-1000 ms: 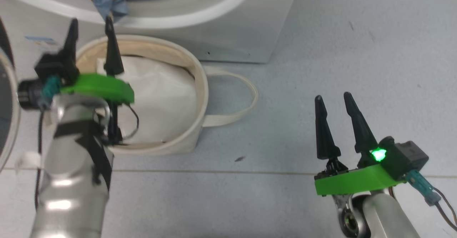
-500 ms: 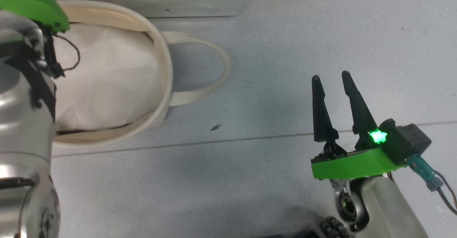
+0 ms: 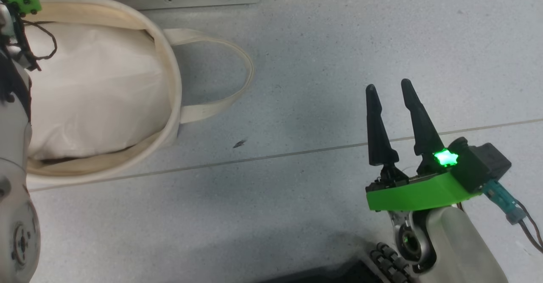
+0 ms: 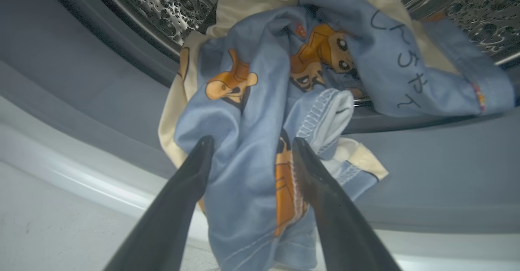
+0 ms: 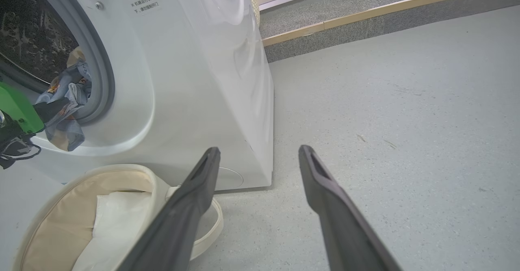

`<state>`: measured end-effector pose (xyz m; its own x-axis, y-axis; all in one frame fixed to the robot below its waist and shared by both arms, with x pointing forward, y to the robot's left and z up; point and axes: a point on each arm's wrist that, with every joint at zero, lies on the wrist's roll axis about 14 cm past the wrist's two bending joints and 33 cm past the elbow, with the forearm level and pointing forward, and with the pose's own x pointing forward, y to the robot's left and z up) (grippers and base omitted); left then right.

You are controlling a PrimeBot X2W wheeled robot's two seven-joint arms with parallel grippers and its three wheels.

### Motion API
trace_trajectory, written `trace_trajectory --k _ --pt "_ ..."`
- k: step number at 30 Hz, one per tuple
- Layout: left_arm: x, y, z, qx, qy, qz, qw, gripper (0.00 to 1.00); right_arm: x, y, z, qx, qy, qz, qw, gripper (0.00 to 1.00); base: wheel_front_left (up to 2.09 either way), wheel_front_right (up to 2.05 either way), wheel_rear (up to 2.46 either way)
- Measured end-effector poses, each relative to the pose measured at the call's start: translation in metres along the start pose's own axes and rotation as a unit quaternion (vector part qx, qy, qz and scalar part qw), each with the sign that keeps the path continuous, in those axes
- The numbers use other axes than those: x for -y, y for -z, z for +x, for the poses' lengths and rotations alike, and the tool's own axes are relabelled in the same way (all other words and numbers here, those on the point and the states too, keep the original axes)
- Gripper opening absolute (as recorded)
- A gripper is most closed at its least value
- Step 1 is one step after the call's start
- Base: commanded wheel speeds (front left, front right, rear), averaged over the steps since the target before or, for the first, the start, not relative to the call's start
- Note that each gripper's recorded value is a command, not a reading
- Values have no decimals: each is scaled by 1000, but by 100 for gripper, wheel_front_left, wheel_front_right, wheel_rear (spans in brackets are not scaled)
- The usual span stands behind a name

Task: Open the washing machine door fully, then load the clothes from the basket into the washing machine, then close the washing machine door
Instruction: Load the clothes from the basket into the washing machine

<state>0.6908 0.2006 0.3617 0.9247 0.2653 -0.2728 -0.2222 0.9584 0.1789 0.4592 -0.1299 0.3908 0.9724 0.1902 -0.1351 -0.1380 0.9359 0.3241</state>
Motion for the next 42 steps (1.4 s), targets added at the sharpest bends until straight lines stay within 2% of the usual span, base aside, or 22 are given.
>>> trace_trajectory --k 8,9,10,20,24,27,32,34,38,42 --pt "9 5 6 -8 11 -8 1000 100 -6 5 6 -3 -12 7 1000 100 0 0 0" --pt "9 7 6 -11 9 -7 1000 11 -10 7 6 -6 -17 9 1000 100 0 0 0" --pt "9 8 7 -14 10 -8 1000 0 -12 9 6 -8 -21 11 1000 100 0 0 0" --pt "19 -5 9 1 34 -23 999 0 -13 11 7 -9 -22 12 1000 100 0 0 0" --pt "33 -53 13 80 54 -37 995 0 -15 14 8 -13 -25 14 1000 100 0 0 0" --pt "38 -93 12 149 59 -56 985 0 -16 18 8 -17 -27 16 999 100 0 0 0" --pt "41 -133 10 230 62 -67 969 0 -12 22 12 -22 -25 14 999 100 0 0 0" --pt "43 -134 13 239 61 -67 967 0 -8 24 13 -23 -21 12 999 100 0 0 0" --pt "48 -118 30 226 56 -54 971 0 2 29 12 -30 -7 11 999 100 0 0 0" --pt "43 -133 46 241 40 -58 968 0 12 34 10 -36 7 14 999 100 0 0 0"
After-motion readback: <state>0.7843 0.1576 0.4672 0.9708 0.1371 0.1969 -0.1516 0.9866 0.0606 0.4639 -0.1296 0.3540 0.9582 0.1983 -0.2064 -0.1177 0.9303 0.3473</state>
